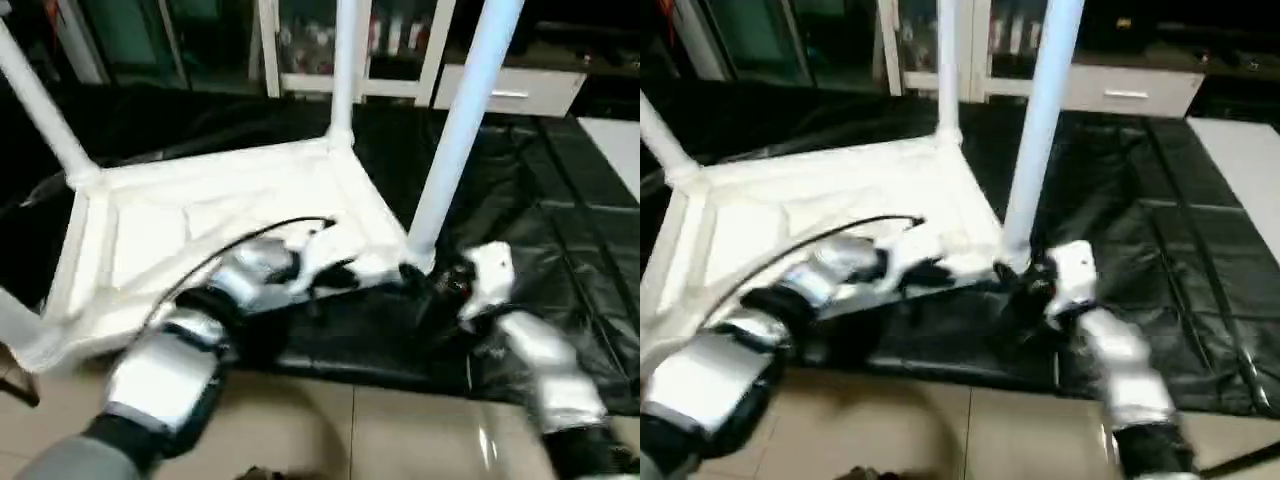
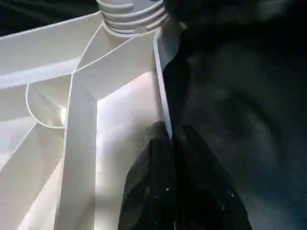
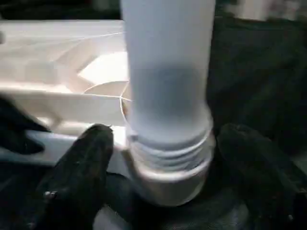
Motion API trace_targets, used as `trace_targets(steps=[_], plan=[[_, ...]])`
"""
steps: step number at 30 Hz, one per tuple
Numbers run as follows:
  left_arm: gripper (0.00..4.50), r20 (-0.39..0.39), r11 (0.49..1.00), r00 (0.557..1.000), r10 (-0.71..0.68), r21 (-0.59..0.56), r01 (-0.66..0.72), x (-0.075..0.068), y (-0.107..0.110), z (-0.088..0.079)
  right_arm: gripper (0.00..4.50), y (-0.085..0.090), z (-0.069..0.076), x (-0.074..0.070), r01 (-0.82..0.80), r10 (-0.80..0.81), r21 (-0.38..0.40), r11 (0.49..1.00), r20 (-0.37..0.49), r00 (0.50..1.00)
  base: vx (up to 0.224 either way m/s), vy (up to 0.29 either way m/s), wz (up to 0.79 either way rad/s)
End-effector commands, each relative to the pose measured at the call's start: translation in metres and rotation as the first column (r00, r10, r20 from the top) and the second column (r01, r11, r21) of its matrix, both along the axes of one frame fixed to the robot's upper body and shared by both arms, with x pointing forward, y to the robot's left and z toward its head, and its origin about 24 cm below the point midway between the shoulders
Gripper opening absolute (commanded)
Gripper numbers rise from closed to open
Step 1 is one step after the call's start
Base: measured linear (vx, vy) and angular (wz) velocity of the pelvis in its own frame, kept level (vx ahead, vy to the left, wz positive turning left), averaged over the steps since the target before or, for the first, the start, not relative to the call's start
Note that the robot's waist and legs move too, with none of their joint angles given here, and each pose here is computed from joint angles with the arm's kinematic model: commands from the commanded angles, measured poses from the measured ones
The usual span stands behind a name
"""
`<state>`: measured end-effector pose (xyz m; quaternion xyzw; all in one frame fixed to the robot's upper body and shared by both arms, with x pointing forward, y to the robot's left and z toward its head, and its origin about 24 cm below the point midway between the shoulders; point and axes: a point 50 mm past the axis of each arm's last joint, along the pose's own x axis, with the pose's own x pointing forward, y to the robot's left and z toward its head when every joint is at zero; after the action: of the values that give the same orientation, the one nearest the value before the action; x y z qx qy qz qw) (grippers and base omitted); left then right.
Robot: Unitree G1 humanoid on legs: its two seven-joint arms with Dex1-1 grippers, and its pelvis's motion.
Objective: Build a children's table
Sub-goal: Rotate leg to tighten
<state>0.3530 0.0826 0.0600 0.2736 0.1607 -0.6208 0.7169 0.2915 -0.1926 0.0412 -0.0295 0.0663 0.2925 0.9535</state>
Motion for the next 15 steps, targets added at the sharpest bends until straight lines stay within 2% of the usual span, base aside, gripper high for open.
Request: trace_targets(steps=[1, 3, 7, 9, 12, 13, 15], plan=[[0.00, -0.101, 0.983, 0.983, -0.153, 0.089, 0.162, -0.013, 0.010, -0.010, 3.92, 0.001, 0.001, -0.008, -0.108, 0.108, 0.007, 0.994, -0.027, 0.994, 0.000, 0.000, 0.00], [0.00, -0.159, 0.969, 0.967, -0.199, 0.116, 0.218, -0.016, 0.023, -0.010, 3.92, -0.005, 0.003, -0.017, -0.206, 0.207, 0.022, 0.978, -0.068, 0.976, 0.000, 0.000, 0.00], [0.00, -0.205, 0.957, 0.954, -0.218, 0.148, 0.251, -0.018, 0.036, -0.009, 3.92, -0.003, 0.006, -0.025, -0.306, 0.312, 0.060, 0.950, -0.116, 0.943, 0.000, 0.000, 0.00], [0.00, -0.201, 0.957, 0.954, -0.220, 0.147, 0.252, -0.018, 0.039, -0.008, 3.92, 0.000, 0.003, -0.024, -0.333, 0.335, 0.033, 0.942, -0.138, 0.932, 0.000, 0.000, 0.00], [0.00, -0.196, 0.962, 0.958, -0.209, 0.135, 0.238, -0.018, 0.041, -0.008, 3.92, 0.005, 0.000, -0.021, -0.353, 0.354, 0.034, 0.935, -0.150, 0.923, 0.000, 0.000, 0.00], [0.00, -0.199, 0.962, 0.957, -0.209, 0.131, 0.238, -0.018, 0.041, -0.008, 3.67, 0.008, 0.000, -0.017, -0.349, 0.351, 0.040, 0.936, -0.147, 0.925, 0.000, 0.000, 0.00], [0.00, -0.202, 0.963, 0.956, -0.213, 0.122, 0.240, -0.019, 0.039, -0.008, 3.59, 0.011, 0.003, -0.010, -0.335, 0.339, 0.052, 0.941, -0.129, 0.932, 0.000, 0.000, 0.00]])
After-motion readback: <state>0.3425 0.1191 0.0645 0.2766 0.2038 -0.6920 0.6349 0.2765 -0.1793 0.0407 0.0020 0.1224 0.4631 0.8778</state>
